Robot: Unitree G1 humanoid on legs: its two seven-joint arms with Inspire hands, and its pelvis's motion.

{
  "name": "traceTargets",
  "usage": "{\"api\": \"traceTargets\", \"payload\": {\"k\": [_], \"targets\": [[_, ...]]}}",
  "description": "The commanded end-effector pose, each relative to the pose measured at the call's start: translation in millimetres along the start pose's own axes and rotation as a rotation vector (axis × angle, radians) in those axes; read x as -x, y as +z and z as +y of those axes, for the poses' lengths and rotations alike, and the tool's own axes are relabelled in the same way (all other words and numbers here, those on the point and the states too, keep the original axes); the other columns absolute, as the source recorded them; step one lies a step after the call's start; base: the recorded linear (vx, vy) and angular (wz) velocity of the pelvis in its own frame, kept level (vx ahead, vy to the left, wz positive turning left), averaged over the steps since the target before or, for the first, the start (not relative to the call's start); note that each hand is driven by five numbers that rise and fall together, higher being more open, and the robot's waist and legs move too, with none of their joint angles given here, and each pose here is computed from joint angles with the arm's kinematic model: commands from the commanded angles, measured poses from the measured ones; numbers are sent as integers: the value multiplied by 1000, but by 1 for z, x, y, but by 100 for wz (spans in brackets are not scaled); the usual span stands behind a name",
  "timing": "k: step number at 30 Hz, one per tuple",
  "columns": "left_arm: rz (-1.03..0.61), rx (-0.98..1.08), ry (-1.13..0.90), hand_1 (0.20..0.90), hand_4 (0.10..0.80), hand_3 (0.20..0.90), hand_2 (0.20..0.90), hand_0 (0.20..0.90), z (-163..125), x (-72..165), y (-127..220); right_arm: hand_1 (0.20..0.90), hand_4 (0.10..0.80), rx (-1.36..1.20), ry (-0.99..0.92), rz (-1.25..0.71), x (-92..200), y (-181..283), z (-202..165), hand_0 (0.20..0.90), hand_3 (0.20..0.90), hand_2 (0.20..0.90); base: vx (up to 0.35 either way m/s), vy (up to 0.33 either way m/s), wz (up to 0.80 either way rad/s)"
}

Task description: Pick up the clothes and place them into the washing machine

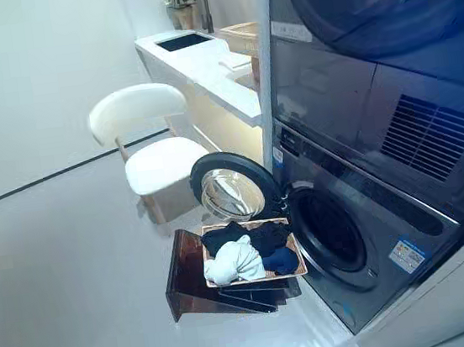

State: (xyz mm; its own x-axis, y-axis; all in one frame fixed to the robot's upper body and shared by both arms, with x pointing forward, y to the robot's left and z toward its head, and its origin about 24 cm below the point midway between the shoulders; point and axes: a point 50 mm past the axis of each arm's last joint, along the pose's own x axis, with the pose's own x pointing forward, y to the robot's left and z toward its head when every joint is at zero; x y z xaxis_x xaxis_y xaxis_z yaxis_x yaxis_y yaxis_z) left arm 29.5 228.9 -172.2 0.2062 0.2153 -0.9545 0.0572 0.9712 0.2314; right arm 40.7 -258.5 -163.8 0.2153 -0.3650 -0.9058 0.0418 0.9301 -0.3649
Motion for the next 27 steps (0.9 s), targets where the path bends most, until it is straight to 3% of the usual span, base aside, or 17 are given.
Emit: {"api": "traceTargets", "payload": {"k": [1, 27], "targets": [[-44, 16, 14, 900, 800, 900, 900, 900, 1, -3, 23, 900, 800, 23, -16, -58, -2, 26, 2, 900, 900, 900, 0, 0, 0], [-53, 55, 12, 900, 800, 900, 900, 900, -1, -3, 23, 900, 800, 58, 5, -57, -1, 25, 10, 900, 900, 900, 0, -1, 1]]}}
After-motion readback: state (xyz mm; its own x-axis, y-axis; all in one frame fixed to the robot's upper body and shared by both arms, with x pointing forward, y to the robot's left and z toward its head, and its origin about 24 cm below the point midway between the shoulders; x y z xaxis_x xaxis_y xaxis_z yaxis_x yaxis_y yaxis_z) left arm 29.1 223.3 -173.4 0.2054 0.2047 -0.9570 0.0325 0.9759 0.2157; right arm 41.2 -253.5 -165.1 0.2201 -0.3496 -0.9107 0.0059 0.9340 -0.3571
